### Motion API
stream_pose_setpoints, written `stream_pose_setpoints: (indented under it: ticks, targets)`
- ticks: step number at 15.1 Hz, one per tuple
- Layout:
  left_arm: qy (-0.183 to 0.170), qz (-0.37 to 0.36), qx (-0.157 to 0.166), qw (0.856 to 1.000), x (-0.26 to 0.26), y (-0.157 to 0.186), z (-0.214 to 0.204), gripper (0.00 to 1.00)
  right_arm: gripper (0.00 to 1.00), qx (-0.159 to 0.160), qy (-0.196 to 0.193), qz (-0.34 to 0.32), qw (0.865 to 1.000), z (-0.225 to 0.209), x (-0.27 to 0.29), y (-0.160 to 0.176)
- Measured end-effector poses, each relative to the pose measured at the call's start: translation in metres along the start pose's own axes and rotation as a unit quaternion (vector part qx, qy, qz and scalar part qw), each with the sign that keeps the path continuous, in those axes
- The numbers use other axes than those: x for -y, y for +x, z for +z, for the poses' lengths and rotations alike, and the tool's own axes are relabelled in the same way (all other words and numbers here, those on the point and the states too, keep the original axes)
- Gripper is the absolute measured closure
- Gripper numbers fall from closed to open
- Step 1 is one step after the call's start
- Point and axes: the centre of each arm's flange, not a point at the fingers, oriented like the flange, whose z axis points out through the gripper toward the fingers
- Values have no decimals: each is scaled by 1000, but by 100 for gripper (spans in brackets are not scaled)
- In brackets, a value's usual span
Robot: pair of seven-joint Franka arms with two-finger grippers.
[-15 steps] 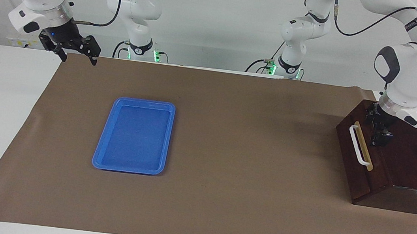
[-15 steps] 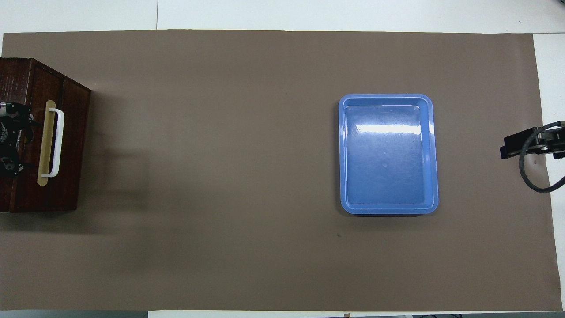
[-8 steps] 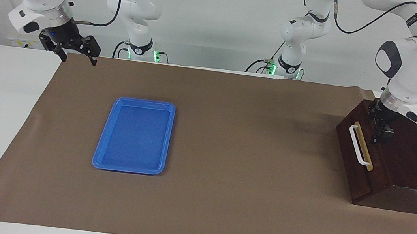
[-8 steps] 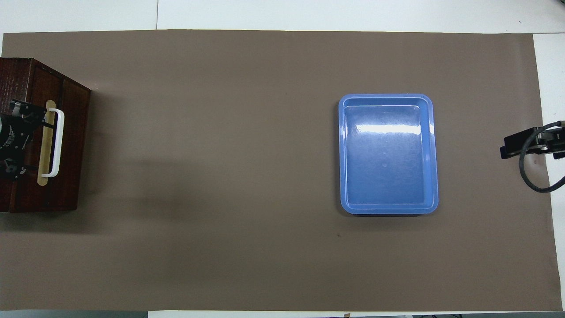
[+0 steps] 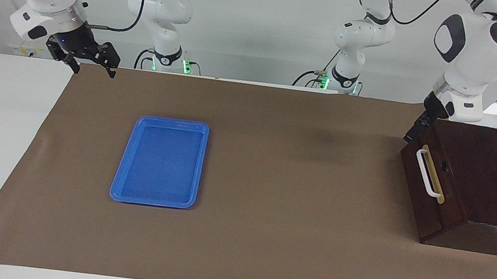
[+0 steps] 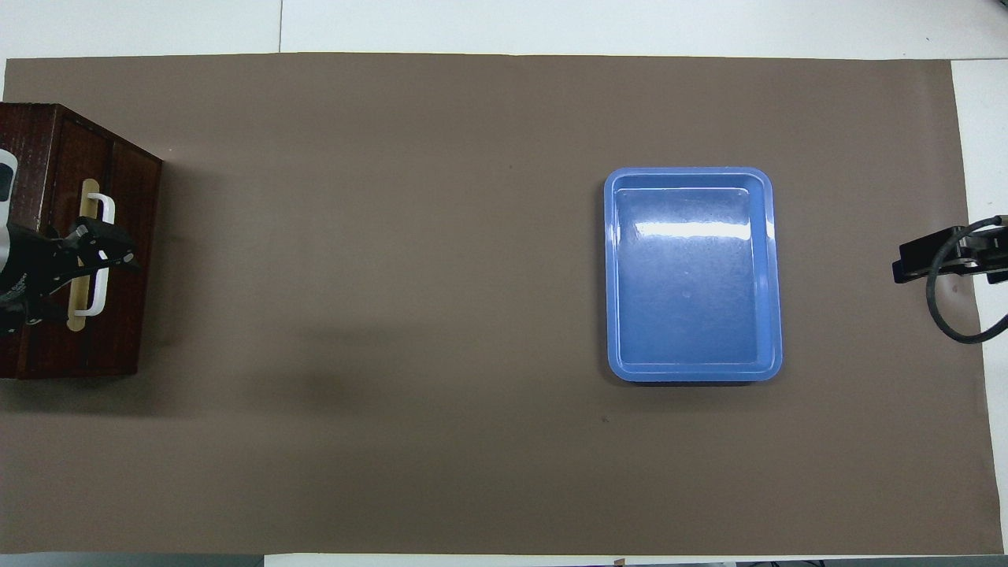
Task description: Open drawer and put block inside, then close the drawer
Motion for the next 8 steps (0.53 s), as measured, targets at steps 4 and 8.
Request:
stream_pose_setpoints:
  ticks: [4,8]
  targets:
    - [-8,67,-16,998,-23,-11,-15,0,0,0,0,0,1000,0,0,0]
    - [-12,94,-24,995,-49,-28,-24,0,0,0,0,0,1000,0,0,0]
